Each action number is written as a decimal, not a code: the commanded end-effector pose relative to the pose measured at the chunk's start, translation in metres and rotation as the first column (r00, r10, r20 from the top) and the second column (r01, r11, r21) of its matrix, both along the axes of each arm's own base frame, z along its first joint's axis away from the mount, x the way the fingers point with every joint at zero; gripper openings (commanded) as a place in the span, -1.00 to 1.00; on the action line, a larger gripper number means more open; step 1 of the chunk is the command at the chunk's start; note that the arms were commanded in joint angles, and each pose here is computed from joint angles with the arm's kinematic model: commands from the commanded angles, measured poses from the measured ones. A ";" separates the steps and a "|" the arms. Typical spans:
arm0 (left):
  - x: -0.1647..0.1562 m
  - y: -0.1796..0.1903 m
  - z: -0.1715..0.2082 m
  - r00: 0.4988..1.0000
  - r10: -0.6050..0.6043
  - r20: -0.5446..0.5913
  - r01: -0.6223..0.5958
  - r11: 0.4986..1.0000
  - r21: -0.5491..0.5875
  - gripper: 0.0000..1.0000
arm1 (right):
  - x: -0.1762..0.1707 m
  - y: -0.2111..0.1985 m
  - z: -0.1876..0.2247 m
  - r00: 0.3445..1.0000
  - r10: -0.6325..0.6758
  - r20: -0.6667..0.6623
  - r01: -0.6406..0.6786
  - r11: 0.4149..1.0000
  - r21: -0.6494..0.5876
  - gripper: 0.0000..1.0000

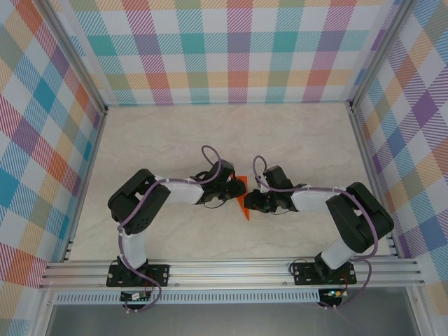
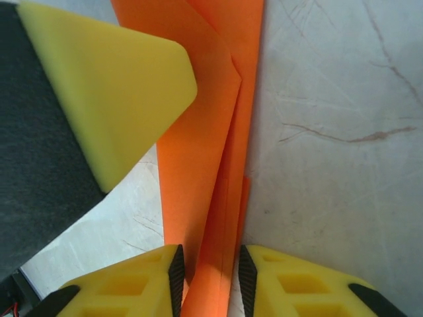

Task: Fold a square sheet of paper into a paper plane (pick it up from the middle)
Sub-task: Fold the wing for the fifth time at the center of the table.

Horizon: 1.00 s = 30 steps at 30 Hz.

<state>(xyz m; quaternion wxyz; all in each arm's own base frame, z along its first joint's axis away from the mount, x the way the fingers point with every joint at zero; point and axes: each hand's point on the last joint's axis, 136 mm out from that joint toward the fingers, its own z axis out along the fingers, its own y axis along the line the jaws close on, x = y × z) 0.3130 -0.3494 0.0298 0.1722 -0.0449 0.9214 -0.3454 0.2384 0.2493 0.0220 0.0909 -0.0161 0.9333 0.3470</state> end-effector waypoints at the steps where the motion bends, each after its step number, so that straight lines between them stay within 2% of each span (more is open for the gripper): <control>1: 0.002 -0.004 -0.001 1.000 -0.005 -0.015 0.004 1.000 -0.011 -0.51 | -0.002 -0.001 0.001 1.000 0.001 -0.011 -0.001 1.000 -0.012 -0.27; 6: 0.002 -0.006 -0.001 1.000 -0.009 -0.020 0.009 1.000 -0.018 -0.51 | -0.001 0.002 0.008 1.000 0.012 -0.003 -0.012 1.000 0.002 -0.05; 12: 0.003 -0.010 0.000 1.000 -0.017 -0.021 0.016 0.999 -0.031 -0.51 | 0.000 -0.005 0.001 1.000 0.009 0.004 -0.009 0.997 -0.077 0.02; 22: 0.003 -0.012 0.006 1.000 -0.018 -0.019 0.017 0.999 -0.049 -0.51 | -0.003 -0.019 -0.019 1.000 -0.003 0.004 0.004 0.971 -0.241 -0.17; 30: 0.004 -0.013 0.014 1.000 -0.022 -0.006 0.022 0.998 -0.054 -0.49 | -0.005 -0.022 -0.023 1.000 -0.022 -0.004 0.020 0.966 -0.257 -0.42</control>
